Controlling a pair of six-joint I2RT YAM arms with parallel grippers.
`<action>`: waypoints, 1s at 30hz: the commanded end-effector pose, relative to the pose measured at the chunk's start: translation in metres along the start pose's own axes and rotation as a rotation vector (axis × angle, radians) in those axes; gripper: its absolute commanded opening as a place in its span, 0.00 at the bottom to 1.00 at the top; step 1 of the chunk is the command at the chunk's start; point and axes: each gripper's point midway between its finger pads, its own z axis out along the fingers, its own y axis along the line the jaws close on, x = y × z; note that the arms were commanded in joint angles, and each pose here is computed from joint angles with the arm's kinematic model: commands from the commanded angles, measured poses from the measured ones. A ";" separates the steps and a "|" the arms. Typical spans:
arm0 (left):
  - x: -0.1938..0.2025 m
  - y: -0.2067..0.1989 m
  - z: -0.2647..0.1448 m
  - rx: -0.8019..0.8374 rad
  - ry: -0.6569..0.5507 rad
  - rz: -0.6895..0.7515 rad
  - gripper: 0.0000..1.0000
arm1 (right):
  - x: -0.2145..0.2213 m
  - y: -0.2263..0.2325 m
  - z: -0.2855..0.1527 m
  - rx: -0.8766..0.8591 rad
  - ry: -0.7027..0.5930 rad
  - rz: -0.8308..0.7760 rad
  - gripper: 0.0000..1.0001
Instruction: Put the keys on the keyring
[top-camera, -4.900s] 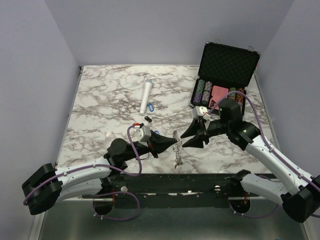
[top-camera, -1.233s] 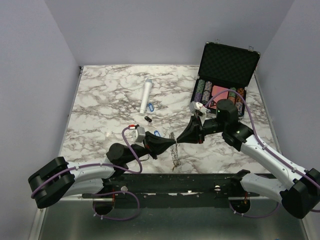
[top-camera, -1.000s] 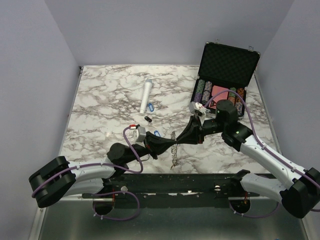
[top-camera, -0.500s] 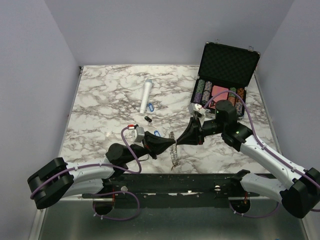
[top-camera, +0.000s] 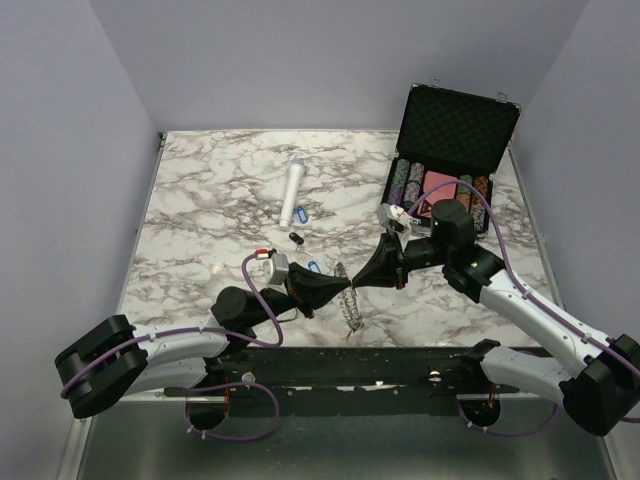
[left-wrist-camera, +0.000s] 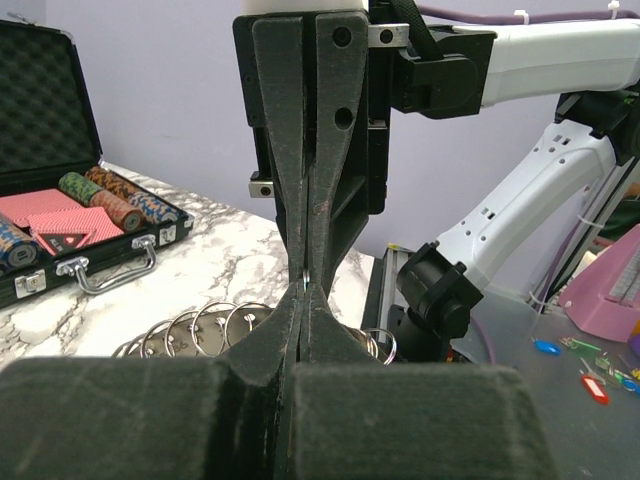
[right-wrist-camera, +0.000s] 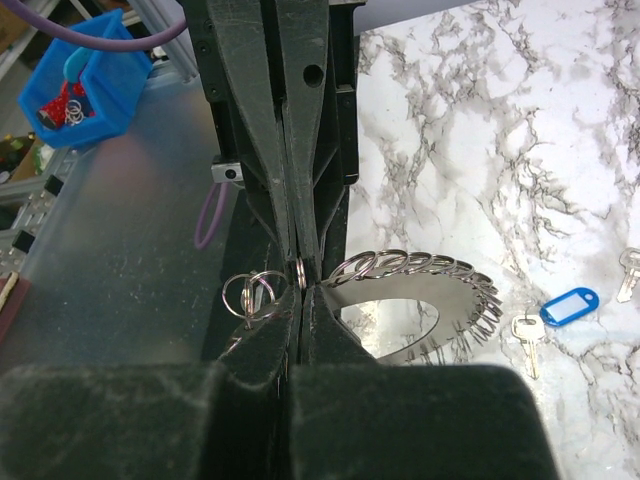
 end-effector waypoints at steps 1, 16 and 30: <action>-0.042 -0.015 0.001 0.053 -0.154 0.036 0.01 | 0.000 0.002 -0.001 -0.007 0.041 -0.041 0.00; -0.009 -0.004 -0.028 -0.018 0.464 0.235 0.73 | 0.016 -0.015 -0.047 0.066 0.450 -0.418 0.00; 0.000 0.005 0.038 0.113 0.447 0.272 0.47 | 0.016 -0.016 -0.049 0.057 0.468 -0.449 0.00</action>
